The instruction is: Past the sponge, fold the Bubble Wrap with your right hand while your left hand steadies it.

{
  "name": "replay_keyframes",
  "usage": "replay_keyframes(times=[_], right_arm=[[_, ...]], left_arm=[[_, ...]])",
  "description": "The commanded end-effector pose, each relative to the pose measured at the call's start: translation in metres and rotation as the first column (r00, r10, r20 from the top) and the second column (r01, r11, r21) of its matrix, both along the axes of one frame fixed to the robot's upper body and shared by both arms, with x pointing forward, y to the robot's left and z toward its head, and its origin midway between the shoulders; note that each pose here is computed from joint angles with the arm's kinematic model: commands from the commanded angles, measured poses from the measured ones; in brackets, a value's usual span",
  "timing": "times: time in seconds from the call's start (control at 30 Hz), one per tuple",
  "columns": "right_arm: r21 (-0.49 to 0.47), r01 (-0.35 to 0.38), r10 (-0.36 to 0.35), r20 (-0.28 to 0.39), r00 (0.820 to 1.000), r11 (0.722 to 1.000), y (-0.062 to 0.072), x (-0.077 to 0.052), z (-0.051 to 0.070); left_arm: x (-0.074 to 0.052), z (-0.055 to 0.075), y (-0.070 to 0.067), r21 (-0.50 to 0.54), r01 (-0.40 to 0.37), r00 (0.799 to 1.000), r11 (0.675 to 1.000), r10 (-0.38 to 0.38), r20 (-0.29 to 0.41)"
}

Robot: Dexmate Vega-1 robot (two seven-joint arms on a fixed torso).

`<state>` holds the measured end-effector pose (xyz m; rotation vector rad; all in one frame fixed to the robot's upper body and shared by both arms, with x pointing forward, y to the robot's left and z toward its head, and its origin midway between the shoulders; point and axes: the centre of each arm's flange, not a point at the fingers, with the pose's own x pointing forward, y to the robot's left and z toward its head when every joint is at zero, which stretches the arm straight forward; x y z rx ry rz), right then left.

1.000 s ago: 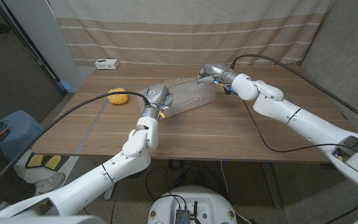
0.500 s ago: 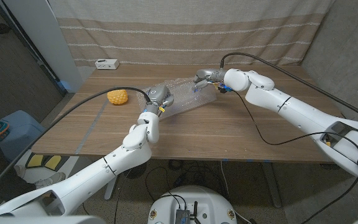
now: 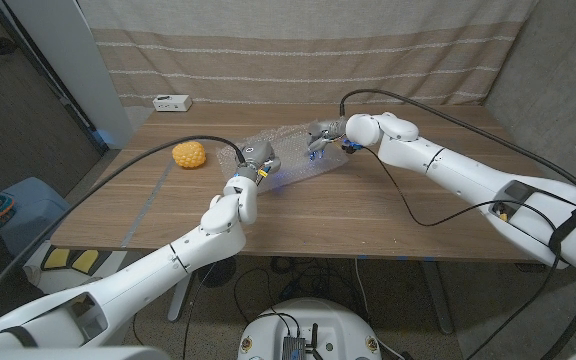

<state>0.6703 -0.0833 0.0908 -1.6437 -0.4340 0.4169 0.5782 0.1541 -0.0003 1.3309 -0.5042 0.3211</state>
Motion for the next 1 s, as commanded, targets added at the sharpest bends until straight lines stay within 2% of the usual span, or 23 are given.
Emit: replay_keyframes(times=[0.03, 0.23, 0.33, 0.4, 0.53, 0.77, 0.9, 1.0], right_arm=[[-0.041, 0.04, -0.046, -0.14, 0.989, 0.998, 0.005, 0.029, -0.026], [-0.048, 0.053, -0.058, -0.117, 0.991, 0.997, 0.003, 0.029, -0.028], [-0.035, 0.056, -0.06, -0.097, 0.993, 0.998, -0.001, 0.028, -0.027], [-0.018, 0.051, -0.053, -0.092, 0.994, 0.999, -0.003, 0.027, -0.026], [0.0, 0.048, -0.048, -0.072, 0.996, 0.999, -0.006, 0.022, -0.022], [0.028, 0.019, -0.018, -0.027, 0.999, 0.999, -0.011, 0.007, -0.012], [0.099, -0.029, 0.029, -0.002, 1.0, 0.995, -0.018, -0.005, -0.005], [0.193, -0.089, 0.083, 0.041, 0.996, 0.977, -0.025, -0.015, -0.001]], left_arm=[[0.008, 0.001, -0.002, 0.081, -0.052, 0.998, 0.995, 0.054, -0.018], [0.012, 0.001, -0.001, 0.126, -0.076, 0.996, 0.989, 0.08, -0.031], [0.01, -0.002, -0.003, 0.173, -0.099, 0.995, 0.98, 0.1, 0.006], [0.005, -0.004, -0.003, 0.184, -0.11, 0.993, 0.977, 0.101, 0.059], [-0.008, -0.006, 0.004, 0.1, -0.102, 0.979, 0.99, 0.082, 0.189], [-0.029, -0.003, 0.014, -0.029, -0.062, 0.943, 0.998, 0.068, 0.326], [-0.032, -0.006, 0.023, -0.12, -0.037, 0.935, 0.992, 0.077, 0.347], [-0.029, -0.008, 0.028, -0.147, -0.031, 0.946, 0.989, 0.077, 0.316]])
